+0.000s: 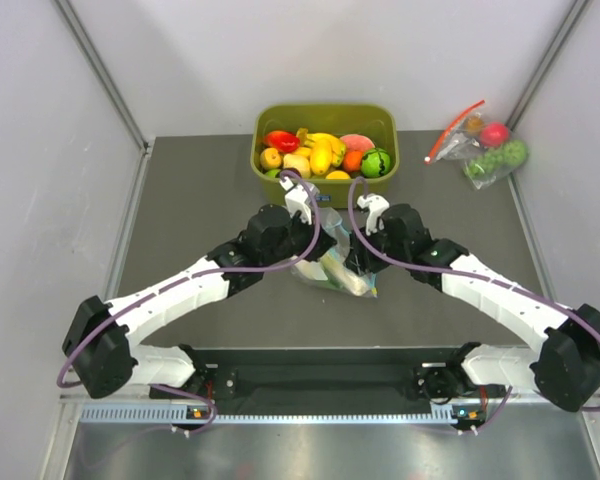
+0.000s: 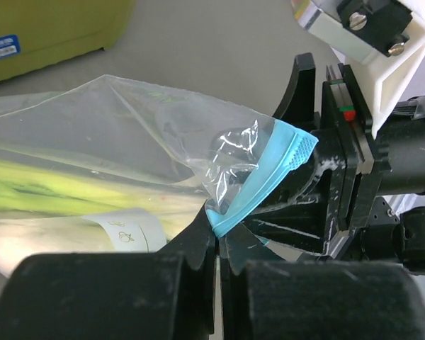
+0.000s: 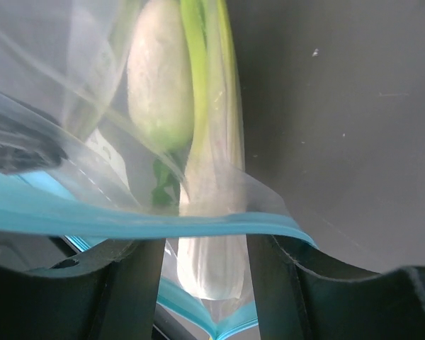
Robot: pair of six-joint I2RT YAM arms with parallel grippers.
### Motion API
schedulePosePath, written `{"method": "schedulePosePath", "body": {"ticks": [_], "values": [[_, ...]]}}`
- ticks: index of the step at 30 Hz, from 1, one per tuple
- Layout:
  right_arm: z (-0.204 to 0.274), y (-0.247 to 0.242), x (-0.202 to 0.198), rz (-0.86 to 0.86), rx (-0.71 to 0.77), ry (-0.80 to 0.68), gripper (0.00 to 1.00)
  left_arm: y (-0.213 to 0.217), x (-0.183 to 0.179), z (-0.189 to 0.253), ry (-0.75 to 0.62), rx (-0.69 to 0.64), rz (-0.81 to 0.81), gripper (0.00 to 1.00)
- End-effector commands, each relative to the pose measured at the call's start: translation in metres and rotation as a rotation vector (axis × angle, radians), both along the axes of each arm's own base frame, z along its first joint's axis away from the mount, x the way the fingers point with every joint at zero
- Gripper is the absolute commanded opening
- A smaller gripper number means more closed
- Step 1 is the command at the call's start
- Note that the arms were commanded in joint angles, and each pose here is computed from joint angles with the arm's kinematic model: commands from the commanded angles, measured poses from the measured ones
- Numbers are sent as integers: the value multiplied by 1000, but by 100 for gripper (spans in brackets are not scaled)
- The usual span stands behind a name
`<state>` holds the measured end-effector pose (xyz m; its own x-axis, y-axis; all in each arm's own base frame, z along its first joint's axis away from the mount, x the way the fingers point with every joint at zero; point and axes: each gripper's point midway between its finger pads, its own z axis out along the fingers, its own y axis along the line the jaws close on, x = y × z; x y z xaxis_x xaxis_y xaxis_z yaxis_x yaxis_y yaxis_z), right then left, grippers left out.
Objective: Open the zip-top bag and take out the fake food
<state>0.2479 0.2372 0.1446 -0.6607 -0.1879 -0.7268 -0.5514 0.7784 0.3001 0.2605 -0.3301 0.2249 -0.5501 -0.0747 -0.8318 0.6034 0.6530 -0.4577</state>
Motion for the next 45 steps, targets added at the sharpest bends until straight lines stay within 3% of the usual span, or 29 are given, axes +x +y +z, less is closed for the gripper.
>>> {"method": "schedulePosePath", "body": {"ticks": [1,7,16,21,28,37,39,42,45], "values": [[17,13,3,40,13,-70,48,-19,-1,35,-78,-93,-46,0],[6,21,-2,83,25,-70,48,-27,-2,44,-106,-117,-58,0],[-32,20,-20,113,-30,-6,48,-31,0,22,-90,-99,-31,0],[-48,19,-34,115,-31,37,53,-31,-2,21,-116,-118,1,0],[-60,32,-45,118,58,91,63,-42,-11,20,-174,-141,42,0],[-67,53,-55,137,170,130,64,-61,-20,13,-211,-140,35,0],[-65,58,-57,137,204,137,59,-64,-21,13,-221,-153,33,0],[-62,62,-57,131,248,137,34,-69,-25,12,-226,-155,14,0],[-65,61,-56,120,248,136,22,-70,-26,13,-237,-137,9,0]]}}
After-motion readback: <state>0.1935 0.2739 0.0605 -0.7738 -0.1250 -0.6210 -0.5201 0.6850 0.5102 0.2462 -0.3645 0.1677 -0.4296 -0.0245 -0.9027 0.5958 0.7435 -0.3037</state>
